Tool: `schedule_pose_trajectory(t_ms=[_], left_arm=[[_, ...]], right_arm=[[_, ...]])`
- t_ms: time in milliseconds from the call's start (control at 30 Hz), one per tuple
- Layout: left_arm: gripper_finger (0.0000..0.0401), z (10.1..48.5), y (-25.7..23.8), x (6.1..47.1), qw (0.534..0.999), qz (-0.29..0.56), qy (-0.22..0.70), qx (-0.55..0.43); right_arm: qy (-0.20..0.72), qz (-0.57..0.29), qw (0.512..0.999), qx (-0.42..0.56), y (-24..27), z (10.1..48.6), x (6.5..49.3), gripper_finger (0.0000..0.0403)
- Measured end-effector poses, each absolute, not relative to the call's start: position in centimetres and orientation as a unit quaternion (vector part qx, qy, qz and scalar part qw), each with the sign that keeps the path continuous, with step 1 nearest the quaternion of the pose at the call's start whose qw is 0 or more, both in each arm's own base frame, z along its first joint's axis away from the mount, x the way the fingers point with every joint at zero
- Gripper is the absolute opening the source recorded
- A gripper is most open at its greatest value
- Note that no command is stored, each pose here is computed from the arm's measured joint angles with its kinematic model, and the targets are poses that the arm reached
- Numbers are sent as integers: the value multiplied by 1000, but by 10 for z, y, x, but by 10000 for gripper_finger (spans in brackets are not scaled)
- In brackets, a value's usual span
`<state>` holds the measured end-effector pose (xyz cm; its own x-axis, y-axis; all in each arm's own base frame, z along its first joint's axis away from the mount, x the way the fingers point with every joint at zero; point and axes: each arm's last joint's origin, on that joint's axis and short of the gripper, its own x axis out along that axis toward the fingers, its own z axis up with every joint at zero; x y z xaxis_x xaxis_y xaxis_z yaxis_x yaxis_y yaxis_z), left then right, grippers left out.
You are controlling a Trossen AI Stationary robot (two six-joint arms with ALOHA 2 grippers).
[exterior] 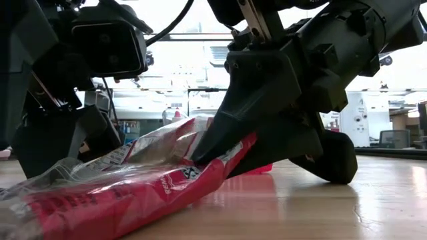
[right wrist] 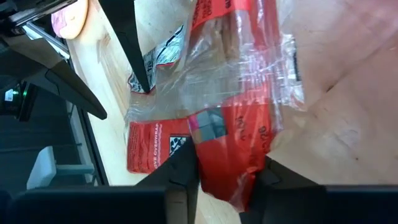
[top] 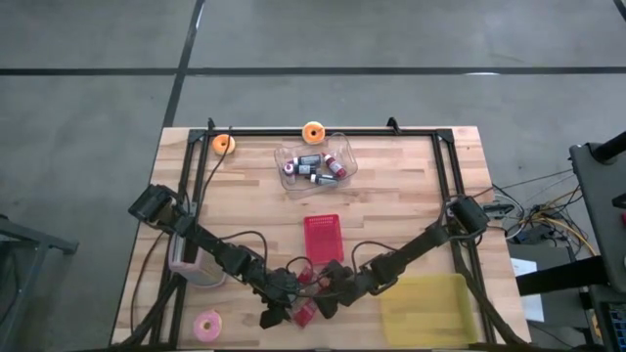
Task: Pick & Place Food Item
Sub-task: Put the red popcorn bag into the yellow bin
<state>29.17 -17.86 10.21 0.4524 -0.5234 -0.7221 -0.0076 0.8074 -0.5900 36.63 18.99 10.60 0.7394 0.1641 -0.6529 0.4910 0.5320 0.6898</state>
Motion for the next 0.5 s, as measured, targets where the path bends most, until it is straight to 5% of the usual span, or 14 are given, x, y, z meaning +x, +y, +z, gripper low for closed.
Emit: schedule_pose_trajectory(t_ms=[500], left_arm=[[202,103,-179,292,815,-165,493,-256]], right_arm=[[348,-93,815,453,190,106,366,30]])
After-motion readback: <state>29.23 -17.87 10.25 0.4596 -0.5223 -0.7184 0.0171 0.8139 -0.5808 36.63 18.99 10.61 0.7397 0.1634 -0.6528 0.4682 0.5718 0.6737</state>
